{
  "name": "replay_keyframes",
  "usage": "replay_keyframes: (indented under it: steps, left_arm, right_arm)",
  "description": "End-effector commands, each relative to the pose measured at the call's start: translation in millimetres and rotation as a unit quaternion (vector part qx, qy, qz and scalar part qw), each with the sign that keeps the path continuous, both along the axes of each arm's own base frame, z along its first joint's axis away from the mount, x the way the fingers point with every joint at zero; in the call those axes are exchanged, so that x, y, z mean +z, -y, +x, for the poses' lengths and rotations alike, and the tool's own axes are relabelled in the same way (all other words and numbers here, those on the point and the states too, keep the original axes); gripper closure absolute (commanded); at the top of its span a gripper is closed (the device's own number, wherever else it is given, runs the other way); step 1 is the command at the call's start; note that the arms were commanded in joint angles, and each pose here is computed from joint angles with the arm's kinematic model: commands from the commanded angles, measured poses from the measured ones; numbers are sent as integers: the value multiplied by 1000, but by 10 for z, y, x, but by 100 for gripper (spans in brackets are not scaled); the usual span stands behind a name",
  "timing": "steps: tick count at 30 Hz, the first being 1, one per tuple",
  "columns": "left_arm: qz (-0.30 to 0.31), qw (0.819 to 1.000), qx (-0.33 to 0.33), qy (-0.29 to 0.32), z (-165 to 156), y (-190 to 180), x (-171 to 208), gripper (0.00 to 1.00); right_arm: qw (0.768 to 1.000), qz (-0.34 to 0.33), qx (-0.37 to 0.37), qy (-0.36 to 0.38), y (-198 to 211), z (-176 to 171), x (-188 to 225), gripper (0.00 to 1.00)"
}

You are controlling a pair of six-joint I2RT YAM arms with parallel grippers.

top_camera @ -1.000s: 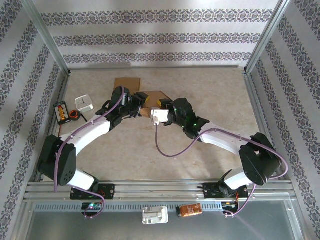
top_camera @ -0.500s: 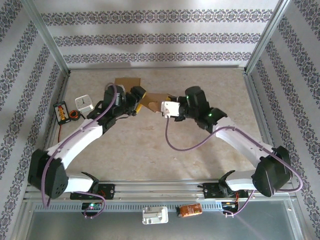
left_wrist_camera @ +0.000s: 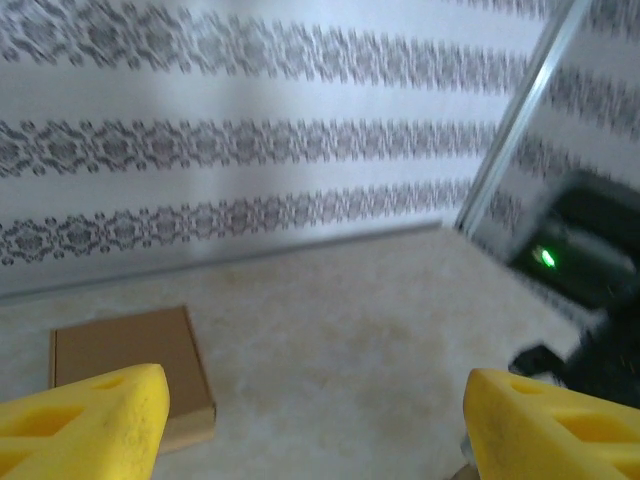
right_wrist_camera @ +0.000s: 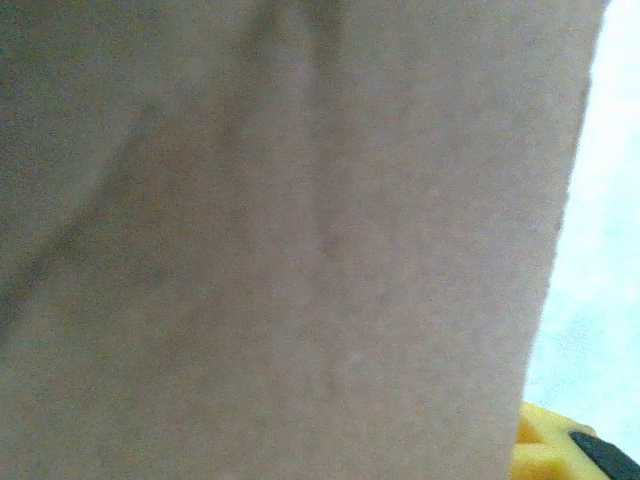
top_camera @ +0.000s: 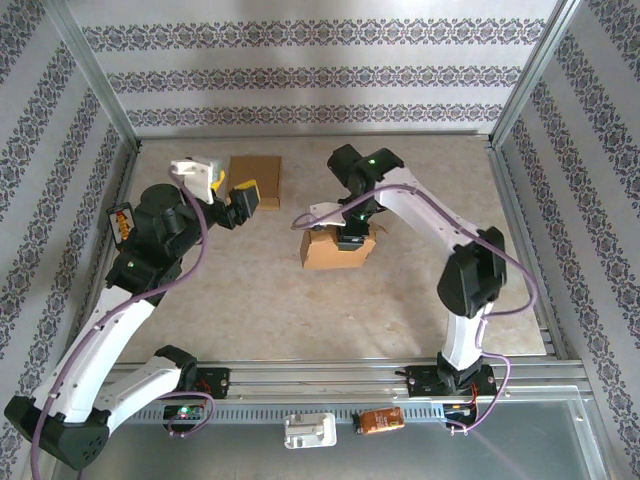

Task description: Fold the paper box

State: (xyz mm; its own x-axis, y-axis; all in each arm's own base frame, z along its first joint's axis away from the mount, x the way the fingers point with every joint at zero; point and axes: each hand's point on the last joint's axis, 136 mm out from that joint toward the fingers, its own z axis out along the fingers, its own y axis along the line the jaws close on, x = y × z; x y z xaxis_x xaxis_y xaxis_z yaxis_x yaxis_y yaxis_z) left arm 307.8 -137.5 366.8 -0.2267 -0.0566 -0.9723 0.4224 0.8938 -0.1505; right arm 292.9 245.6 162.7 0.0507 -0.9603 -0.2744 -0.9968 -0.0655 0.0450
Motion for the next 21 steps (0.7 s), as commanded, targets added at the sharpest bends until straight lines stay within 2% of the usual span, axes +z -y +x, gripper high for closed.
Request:
replay_keyframes:
  steps: [1, 5, 6, 11, 15, 19, 21]
  left_arm:
    - [83, 994, -56, -53, -128, 89, -494, 22]
    - [78, 993, -51, -69, -115, 87, -627, 22]
    - [74, 994, -51, -68, -108, 94, -635, 22]
    - [58, 993, -64, -76, -72, 166, -692, 22]
    - [55, 992, -74, -88, -54, 214, -761, 22]
    - [58, 989, -99, -94, -67, 292, -806, 22]
    - [64, 986, -116, -102, -80, 342, -842, 22]
  right_arm:
    - [998, -43, -20, -38, 34, -35, -89, 59]
    - [997, -58, -33, -37, -24, 97, -298, 49]
    - [998, -53, -34, -31, -54, 121, -298, 43]
    - [999, -8, -41, 8, -146, 202, -104, 27]
    - [999, 13, -44, 17, -139, 195, 60, 22]
    - [998, 35, -49, 17, -126, 150, 195, 21]
    - [995, 62, -74, 17, -146, 176, 317, 20]
